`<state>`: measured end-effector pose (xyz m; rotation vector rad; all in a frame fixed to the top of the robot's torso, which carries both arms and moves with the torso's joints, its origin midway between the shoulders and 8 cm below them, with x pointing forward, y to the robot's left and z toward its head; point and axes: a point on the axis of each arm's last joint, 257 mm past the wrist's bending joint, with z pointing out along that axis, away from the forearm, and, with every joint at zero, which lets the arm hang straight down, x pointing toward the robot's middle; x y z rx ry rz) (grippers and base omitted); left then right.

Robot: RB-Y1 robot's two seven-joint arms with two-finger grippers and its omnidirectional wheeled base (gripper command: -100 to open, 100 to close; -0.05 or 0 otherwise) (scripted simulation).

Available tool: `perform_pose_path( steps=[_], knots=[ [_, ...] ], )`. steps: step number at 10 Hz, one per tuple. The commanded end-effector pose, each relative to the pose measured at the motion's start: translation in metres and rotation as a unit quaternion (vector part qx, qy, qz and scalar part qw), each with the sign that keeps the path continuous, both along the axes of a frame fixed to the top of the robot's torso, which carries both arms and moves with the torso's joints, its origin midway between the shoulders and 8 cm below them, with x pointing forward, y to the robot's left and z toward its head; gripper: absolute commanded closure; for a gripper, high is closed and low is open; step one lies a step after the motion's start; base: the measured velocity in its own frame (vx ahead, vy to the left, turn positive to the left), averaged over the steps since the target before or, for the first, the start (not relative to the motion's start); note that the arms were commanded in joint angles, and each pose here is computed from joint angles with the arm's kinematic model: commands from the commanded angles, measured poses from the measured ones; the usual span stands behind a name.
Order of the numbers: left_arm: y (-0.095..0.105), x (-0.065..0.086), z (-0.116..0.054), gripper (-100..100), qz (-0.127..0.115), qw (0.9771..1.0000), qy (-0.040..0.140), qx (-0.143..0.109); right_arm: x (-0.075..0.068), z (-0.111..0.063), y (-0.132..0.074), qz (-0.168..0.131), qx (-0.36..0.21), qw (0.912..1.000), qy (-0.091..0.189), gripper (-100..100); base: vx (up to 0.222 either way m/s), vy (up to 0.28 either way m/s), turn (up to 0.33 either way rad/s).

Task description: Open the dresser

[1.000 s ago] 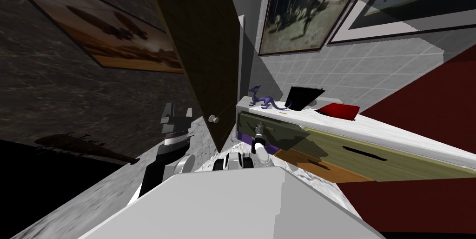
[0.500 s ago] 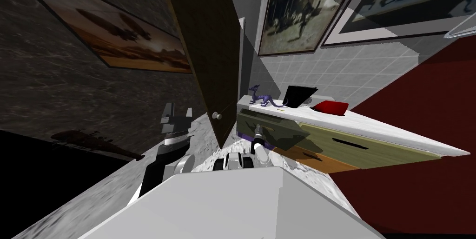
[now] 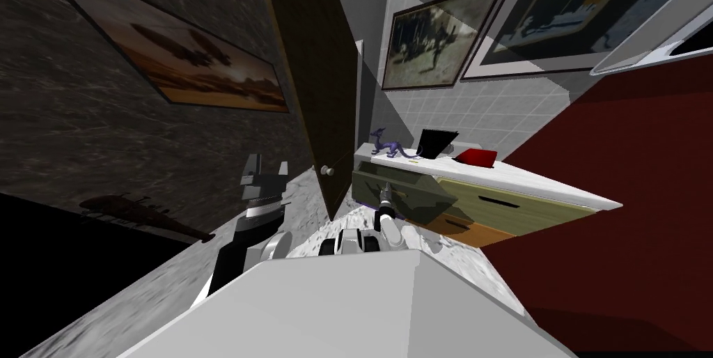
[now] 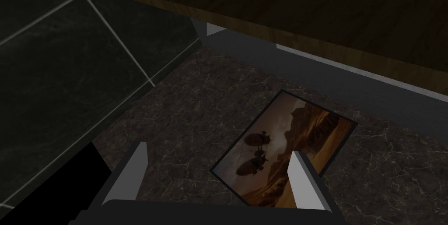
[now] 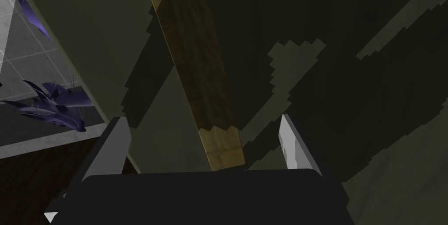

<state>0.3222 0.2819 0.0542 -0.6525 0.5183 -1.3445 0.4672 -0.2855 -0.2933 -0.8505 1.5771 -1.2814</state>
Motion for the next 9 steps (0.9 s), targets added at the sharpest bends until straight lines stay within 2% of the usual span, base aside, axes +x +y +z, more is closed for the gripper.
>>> perform_pose_path(
  steps=[1,6,8,9],
  knots=[
    [0.0,0.0,0.0,0,0.0,1.0,0.0,0.0,0.007,0.007,0.006,0.012,0.001,0.9999,0.004,-100,0.037,0.006,-0.075],
    [0.0,0.0,0.0,0,0.0,1.0,0.0,0.0,0.013,0.017,0.016,0.028,-0.003,0.9996,0.008,-100,0.009,0.013,-0.072],
    [0.0,0.0,0.0,0,0.0,1.0,0.0,0.0,0.018,0.029,0.025,0.043,0.007,0.999,0.002,-100,0.004,0.019,-0.117],
    [0.0,0.0,0.0,0,0.0,1.0,0.0,0.0,0.018,0.029,0.025,0.044,-0.004,0.999,0.006,-100,0.008,0.018,-0.065]
  ],
)
